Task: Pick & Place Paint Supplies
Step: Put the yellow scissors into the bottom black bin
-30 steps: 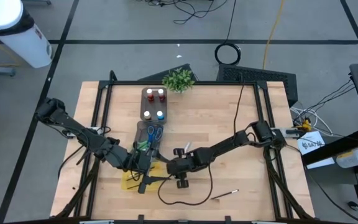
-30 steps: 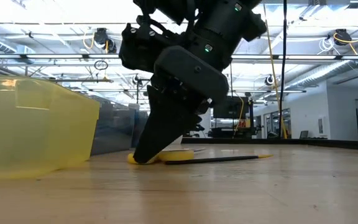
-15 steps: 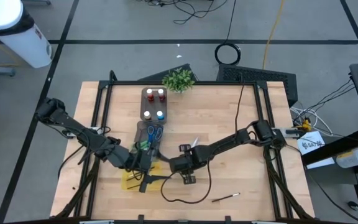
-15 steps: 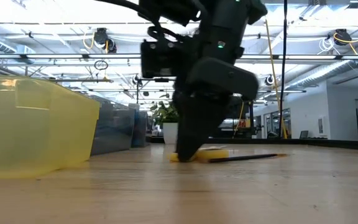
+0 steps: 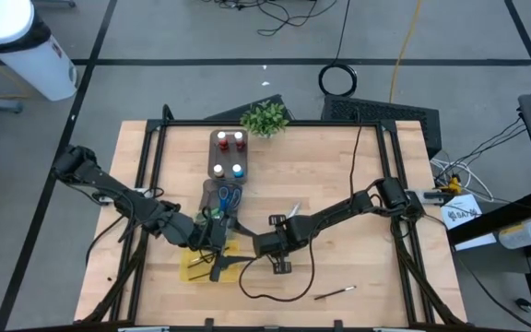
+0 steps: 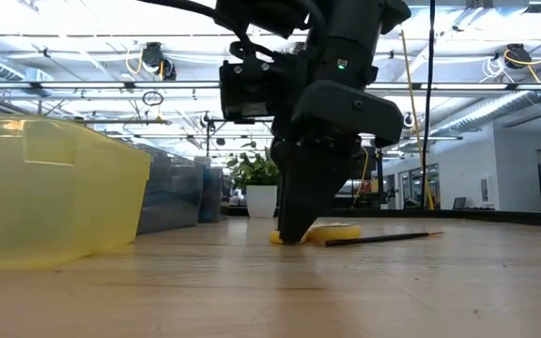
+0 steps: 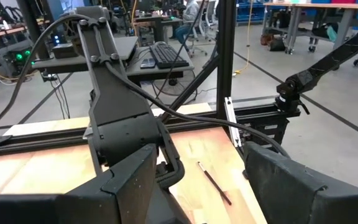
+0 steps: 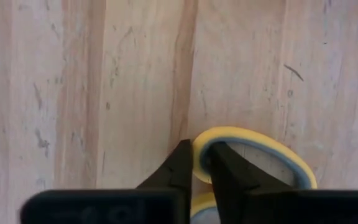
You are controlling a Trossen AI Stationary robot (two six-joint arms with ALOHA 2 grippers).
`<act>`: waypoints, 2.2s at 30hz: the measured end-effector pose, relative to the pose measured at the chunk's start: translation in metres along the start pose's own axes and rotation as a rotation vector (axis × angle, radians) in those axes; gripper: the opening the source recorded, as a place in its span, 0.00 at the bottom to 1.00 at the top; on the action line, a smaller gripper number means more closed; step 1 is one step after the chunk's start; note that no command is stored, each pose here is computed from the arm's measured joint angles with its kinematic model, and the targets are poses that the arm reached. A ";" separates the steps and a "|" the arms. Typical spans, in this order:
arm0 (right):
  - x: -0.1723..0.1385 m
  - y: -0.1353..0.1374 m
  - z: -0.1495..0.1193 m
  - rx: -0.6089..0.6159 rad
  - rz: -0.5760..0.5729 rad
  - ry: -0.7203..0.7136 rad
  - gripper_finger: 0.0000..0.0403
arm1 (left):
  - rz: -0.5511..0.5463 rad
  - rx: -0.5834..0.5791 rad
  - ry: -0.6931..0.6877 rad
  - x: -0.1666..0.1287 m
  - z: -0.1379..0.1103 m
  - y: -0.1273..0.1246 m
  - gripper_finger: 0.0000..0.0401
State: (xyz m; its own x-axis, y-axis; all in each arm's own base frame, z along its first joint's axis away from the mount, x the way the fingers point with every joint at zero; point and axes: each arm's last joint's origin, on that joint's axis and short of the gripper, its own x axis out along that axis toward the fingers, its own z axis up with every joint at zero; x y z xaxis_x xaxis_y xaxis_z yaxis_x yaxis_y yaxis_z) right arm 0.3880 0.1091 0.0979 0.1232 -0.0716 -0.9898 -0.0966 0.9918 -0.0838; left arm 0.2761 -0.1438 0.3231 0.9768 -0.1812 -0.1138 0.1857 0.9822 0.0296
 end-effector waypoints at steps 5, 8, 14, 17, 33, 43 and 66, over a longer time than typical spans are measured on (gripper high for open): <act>0.002 0.001 0.000 -0.027 0.002 -0.019 0.04 | 0.008 -0.020 0.001 0.001 0.000 0.002 0.63; 0.001 0.003 0.001 -0.061 -0.017 -0.043 0.04 | 0.007 -0.020 0.004 0.001 0.000 0.002 0.63; -0.040 0.019 0.008 -0.139 -0.131 -0.230 0.03 | 0.007 -0.012 0.017 0.001 -0.002 0.002 0.63; -0.061 0.028 0.003 -0.185 -0.172 -0.281 0.00 | 0.007 -0.013 0.019 0.001 -0.002 0.002 0.63; -0.104 0.021 -0.006 -0.294 -0.235 -0.373 0.02 | 0.015 -0.002 0.061 0.001 -0.006 0.004 0.63; -0.052 -0.057 -0.017 -0.495 -0.161 -0.320 0.38 | 0.016 0.005 0.088 0.001 -0.009 0.004 0.63; -0.015 -0.105 -0.049 -0.338 -0.020 -0.285 0.03 | 0.044 -0.028 0.096 0.003 -0.010 0.012 0.63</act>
State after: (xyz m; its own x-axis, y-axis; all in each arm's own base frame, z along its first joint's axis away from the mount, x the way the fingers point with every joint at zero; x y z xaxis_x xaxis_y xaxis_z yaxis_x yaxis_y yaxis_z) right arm 0.3477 0.0012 0.1160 0.3909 -0.0111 -0.9204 -0.4034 0.8967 -0.1822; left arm 0.2804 -0.1317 0.3135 0.9691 -0.1339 -0.2073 0.1388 0.9903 0.0094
